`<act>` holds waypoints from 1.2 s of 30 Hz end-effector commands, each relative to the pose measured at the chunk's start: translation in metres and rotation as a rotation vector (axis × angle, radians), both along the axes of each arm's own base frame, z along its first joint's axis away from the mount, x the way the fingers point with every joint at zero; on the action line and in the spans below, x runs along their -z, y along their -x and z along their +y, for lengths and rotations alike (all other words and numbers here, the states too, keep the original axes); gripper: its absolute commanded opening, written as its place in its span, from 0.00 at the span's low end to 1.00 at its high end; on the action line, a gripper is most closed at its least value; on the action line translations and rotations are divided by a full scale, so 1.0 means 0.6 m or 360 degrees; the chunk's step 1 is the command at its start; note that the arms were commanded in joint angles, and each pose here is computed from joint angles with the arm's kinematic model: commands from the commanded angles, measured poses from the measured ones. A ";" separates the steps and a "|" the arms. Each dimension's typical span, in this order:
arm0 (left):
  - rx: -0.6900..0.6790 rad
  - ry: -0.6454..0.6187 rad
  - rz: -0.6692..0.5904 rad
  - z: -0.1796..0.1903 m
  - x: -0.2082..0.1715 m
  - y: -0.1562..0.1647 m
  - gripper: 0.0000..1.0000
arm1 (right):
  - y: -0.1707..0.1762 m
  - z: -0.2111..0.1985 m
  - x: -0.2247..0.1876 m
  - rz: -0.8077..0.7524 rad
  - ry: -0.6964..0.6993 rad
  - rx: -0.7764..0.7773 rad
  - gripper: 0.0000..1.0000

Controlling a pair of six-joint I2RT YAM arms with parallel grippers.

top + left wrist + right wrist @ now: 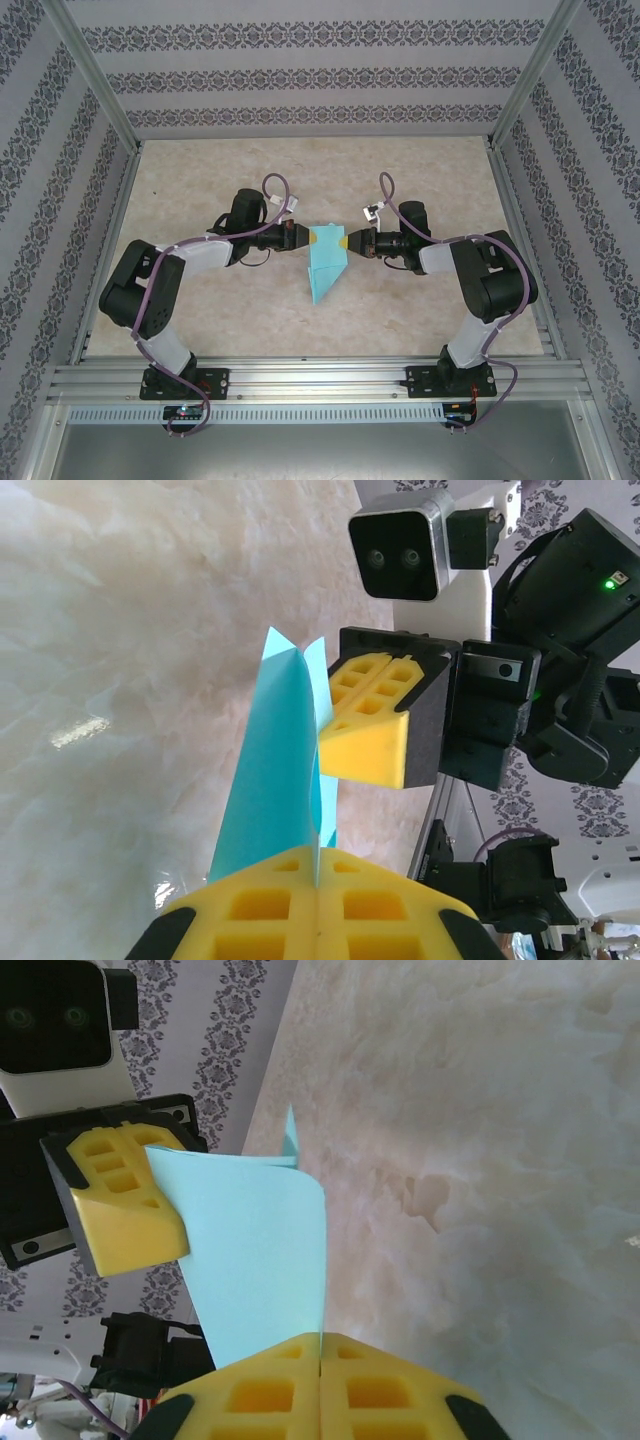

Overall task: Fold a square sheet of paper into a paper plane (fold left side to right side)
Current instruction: Fold the wing for the fifth time at the center of the table.

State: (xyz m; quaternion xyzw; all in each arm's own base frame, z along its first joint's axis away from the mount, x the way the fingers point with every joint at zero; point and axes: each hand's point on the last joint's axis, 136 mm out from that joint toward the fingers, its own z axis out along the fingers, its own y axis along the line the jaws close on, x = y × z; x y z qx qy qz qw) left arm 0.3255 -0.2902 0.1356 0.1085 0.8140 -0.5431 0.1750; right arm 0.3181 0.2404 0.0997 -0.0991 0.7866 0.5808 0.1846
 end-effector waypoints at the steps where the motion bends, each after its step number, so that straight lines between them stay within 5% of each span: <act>1: -0.0055 -0.0015 -0.0048 0.013 -0.002 -0.019 0.18 | -0.004 0.003 -0.009 -0.0060 0.0013 -0.0033 0.02; 4: -0.0161 -0.0110 -0.0071 0.041 0.000 -0.028 0.43 | -0.002 0.001 0.001 -0.0012 0.0059 -0.0010 0.00; 7: -0.0249 -0.0255 -0.0130 0.065 -0.007 -0.026 0.53 | -0.002 -0.006 0.022 0.0084 0.0158 0.0047 0.00; 14: -0.0224 -0.0529 -0.0262 0.074 -0.042 0.041 0.55 | -0.003 -0.020 0.041 0.0326 0.0320 0.0179 0.00; 23: 0.0036 -0.0794 -0.0230 -0.001 0.021 0.163 0.55 | 0.004 -0.033 0.064 0.0513 0.0444 0.0243 0.00; 36: 0.0224 -0.1255 -0.0290 -0.078 0.109 0.188 0.58 | 0.001 -0.029 0.066 0.0585 0.0457 0.0240 0.00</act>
